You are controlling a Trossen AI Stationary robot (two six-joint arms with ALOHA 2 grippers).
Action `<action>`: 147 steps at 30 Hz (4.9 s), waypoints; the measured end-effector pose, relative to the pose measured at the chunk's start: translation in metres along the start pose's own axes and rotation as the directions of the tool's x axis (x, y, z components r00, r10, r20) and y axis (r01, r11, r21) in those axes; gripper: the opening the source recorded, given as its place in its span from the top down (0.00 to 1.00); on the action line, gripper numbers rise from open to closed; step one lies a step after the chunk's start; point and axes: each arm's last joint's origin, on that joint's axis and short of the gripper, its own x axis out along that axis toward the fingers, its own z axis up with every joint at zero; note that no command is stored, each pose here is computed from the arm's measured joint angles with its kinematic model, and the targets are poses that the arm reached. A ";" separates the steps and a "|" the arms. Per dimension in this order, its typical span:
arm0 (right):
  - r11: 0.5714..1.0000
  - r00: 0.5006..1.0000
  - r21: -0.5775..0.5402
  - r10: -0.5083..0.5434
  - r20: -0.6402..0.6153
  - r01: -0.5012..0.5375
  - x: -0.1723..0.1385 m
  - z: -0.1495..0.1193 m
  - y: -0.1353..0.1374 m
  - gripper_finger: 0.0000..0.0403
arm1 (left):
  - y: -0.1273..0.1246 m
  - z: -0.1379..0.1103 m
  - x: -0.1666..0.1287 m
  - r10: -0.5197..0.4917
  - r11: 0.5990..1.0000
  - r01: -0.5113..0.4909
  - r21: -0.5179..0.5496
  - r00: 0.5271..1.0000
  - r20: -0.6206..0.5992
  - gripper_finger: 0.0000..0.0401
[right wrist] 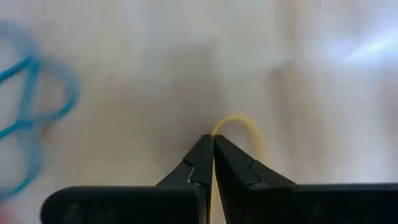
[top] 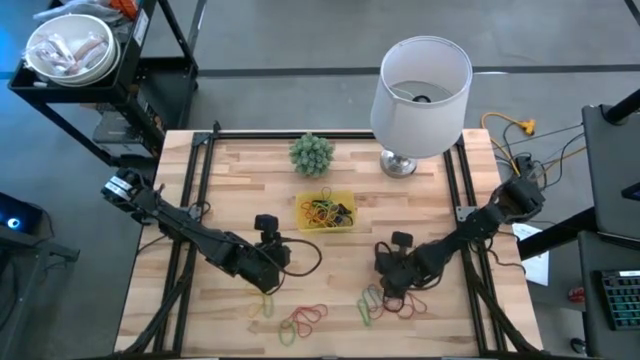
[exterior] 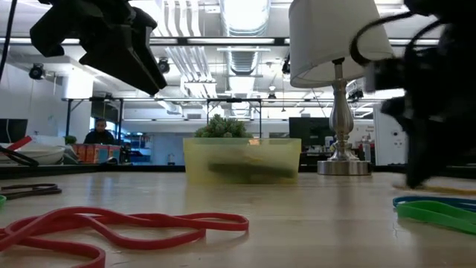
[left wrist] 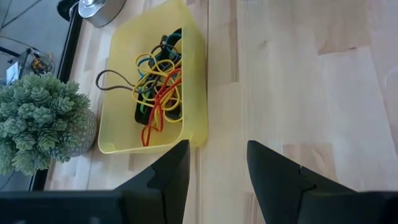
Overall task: Pick and place rubber bands into bin
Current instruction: Put the yellow rubber band into the yellow bin, then put the purple rubber band into the yellow bin
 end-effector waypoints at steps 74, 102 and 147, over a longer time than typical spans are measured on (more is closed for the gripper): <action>0.566 0.529 -0.037 -0.743 0.411 0.824 0.003 0.162 -0.037 0.98 | 0.006 -0.039 -0.024 -0.019 0.989 0.022 -0.144 0.999 0.027 0.64; 0.803 0.833 -0.272 -0.435 0.341 0.531 0.026 0.165 -0.051 0.98 | 0.006 -0.041 -0.023 -0.016 0.990 0.019 -0.138 1.000 0.019 0.64; 0.866 0.873 -0.457 0.051 0.486 0.204 -0.124 0.074 0.049 0.83 | -0.007 -0.115 0.006 -0.354 0.914 0.233 -0.333 0.860 -0.369 0.64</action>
